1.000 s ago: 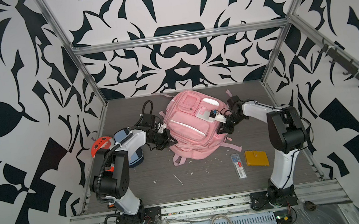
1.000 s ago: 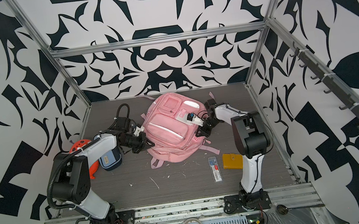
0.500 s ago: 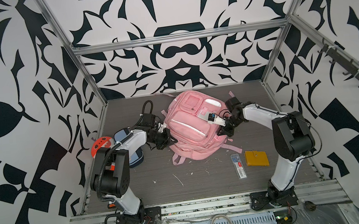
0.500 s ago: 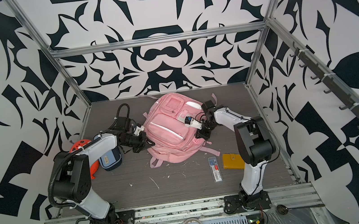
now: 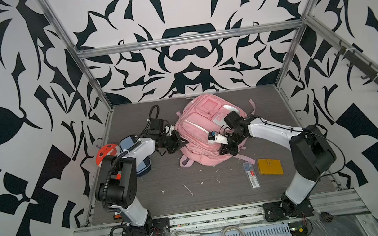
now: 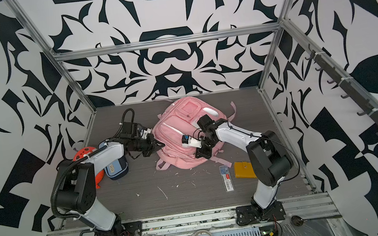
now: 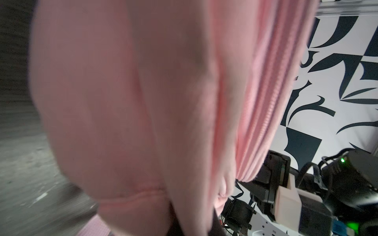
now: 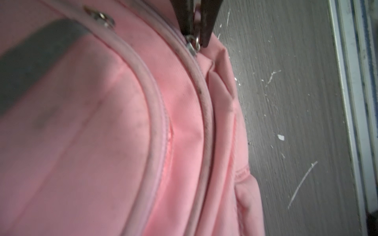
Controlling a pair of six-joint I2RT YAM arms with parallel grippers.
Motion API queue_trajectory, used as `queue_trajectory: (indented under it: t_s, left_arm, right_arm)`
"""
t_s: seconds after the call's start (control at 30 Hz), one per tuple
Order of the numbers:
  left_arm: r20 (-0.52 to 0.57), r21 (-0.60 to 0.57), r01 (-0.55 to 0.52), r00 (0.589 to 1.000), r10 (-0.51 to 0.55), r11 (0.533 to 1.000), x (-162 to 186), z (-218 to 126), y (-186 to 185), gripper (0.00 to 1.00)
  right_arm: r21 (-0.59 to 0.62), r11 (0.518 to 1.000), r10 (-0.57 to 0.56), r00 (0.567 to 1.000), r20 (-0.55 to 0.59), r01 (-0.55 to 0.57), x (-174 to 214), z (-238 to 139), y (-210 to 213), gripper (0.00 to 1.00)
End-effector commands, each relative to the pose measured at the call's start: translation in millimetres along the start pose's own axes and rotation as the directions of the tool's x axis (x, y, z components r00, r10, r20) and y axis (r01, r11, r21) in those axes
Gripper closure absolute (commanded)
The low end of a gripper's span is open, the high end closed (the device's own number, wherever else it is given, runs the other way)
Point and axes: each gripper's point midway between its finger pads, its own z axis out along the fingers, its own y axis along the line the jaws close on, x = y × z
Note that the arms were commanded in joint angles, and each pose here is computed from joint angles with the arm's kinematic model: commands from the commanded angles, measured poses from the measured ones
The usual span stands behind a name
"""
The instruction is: Pack the student bag
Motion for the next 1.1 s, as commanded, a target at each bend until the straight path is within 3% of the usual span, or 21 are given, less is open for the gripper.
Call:
queue_trajectory:
  t_s: [0.0, 0.23, 0.27, 0.37, 0.4, 0.43, 0.5, 0.6, 0.73, 0.97, 1.07]
  left_arm:
    - [0.038, 0.079, -0.075, 0.997, 0.072, 0.994, -2.1, 3.9, -26.7, 1.00]
    - [-0.044, 0.008, -0.133, 0.990, 0.133, 0.991, 40.8, 20.9, -8.9, 1.00]
    - [-0.053, -0.005, -0.143, 0.988, 0.142, 0.990, 45.7, 21.4, -6.5, 0.95]
    - [-0.081, -0.059, -0.174, 0.982, 0.169, 0.983, 61.4, 14.4, 0.0, 0.55]
    - [-0.080, -0.089, -0.192, 0.979, 0.185, 0.977, 64.7, 7.2, 1.4, 0.30]
    - [-0.084, -0.123, -0.208, 0.976, 0.199, 0.970, 68.3, -1.6, 2.7, 0.12]
    - [-0.082, -0.181, -0.254, 0.967, 0.243, 0.950, 72.0, -21.8, -2.5, 0.02]
    - [-0.054, -0.276, -0.345, 0.938, 0.343, 0.897, 64.9, -53.4, -16.4, 0.01]
    - [-0.007, -0.358, -0.411, 0.899, 0.437, 0.839, 25.8, -72.4, -38.9, 0.00]
    - [0.042, -0.439, -0.425, 0.870, 0.491, 0.792, -70.1, -49.5, -70.0, 0.01]
    - [-0.019, -0.445, -0.429, 0.882, 0.470, 0.786, -93.2, -24.2, -65.9, 0.01]
  right_arm:
    - [-0.020, 0.998, 0.069, 0.989, 0.134, -0.066, -31.9, -12.3, 9.9, 1.00]
    - [0.168, 0.962, 0.182, 0.964, 0.195, -0.216, -31.2, -37.7, -30.8, 1.00]
    - [0.184, 0.954, 0.196, 0.958, 0.208, -0.235, -29.9, -41.9, -34.8, 1.00]
    - [0.205, 0.939, 0.226, 0.946, 0.232, -0.275, -24.4, -53.3, -42.7, 1.00]
    - [0.207, 0.936, 0.236, 0.943, 0.233, -0.285, -22.4, -55.8, -44.7, 1.00]
    - [0.212, 0.932, 0.244, 0.942, 0.230, -0.294, -20.0, -57.7, -46.9, 1.00]
    - [0.224, 0.925, 0.256, 0.939, 0.229, -0.307, -17.4, -61.2, -51.3, 1.00]
    - [0.241, 0.911, 0.278, 0.931, 0.237, -0.334, -14.7, -65.1, -58.0, 1.00]
    - [0.262, 0.889, 0.313, 0.916, 0.252, -0.376, -13.7, -70.9, -62.6, 1.00]
    - [0.257, 0.868, 0.367, 0.897, 0.247, -0.425, -5.7, -68.5, -60.2, 1.00]
    - [0.272, 0.856, 0.382, 0.892, 0.240, -0.440, -4.0, -70.4, -63.2, 1.00]
